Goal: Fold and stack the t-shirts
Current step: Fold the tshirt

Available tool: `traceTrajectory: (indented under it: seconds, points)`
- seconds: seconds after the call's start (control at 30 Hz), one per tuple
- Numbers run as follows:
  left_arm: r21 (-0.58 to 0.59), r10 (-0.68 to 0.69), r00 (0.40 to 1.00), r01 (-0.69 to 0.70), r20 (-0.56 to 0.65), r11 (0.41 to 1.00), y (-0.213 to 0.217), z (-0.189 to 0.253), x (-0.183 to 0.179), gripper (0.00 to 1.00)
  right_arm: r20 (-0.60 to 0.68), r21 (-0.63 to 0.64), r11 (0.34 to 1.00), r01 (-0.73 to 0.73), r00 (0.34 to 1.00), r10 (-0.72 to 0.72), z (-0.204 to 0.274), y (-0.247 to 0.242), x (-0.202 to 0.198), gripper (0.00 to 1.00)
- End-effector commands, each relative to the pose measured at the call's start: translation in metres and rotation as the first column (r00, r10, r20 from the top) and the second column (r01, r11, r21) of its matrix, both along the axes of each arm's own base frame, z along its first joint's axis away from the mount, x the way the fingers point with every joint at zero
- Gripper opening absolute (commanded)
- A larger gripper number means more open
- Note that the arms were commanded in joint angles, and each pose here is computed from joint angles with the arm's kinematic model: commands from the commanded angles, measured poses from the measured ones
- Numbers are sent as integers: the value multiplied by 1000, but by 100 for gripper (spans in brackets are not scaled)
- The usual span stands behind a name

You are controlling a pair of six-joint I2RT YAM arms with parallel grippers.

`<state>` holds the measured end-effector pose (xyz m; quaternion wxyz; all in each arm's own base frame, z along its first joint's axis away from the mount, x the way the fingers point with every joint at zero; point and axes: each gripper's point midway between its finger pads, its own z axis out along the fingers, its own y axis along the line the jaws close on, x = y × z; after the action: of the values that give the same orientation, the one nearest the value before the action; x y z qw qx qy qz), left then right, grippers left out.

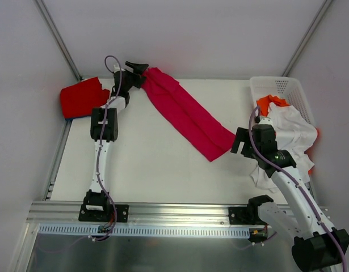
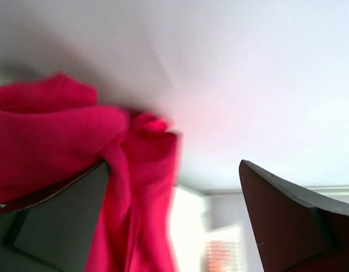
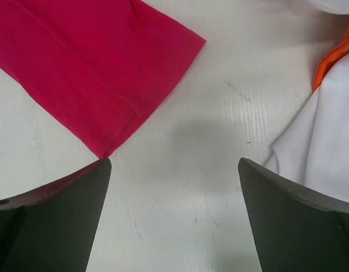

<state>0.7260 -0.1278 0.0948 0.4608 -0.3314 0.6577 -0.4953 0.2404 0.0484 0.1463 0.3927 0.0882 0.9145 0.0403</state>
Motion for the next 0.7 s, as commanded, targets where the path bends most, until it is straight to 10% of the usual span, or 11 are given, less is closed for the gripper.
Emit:
traceTrajectory:
  seconds: [0.0, 0.2, 0.4, 0.67]
  points:
    - [-261, 6, 898, 122, 440, 958, 24, 168, -22, 99, 39, 57, 998, -8, 999, 6, 7, 11, 2, 99]
    - [-158, -113, 756, 276, 645, 948, 7, 283, -93, 99, 30, 66, 998, -21, 999, 19, 4, 17, -7, 99]
    - [281, -391, 694, 274, 604, 920, -33, 320, -166, 99, 40, 72, 997, -20, 999, 17, 2, 18, -17, 100]
    - [831, -573, 818, 354, -53, 429, -171, 169, -250, 99, -49, 18, 1000, 14, 999, -13, -20, 15, -16, 100]
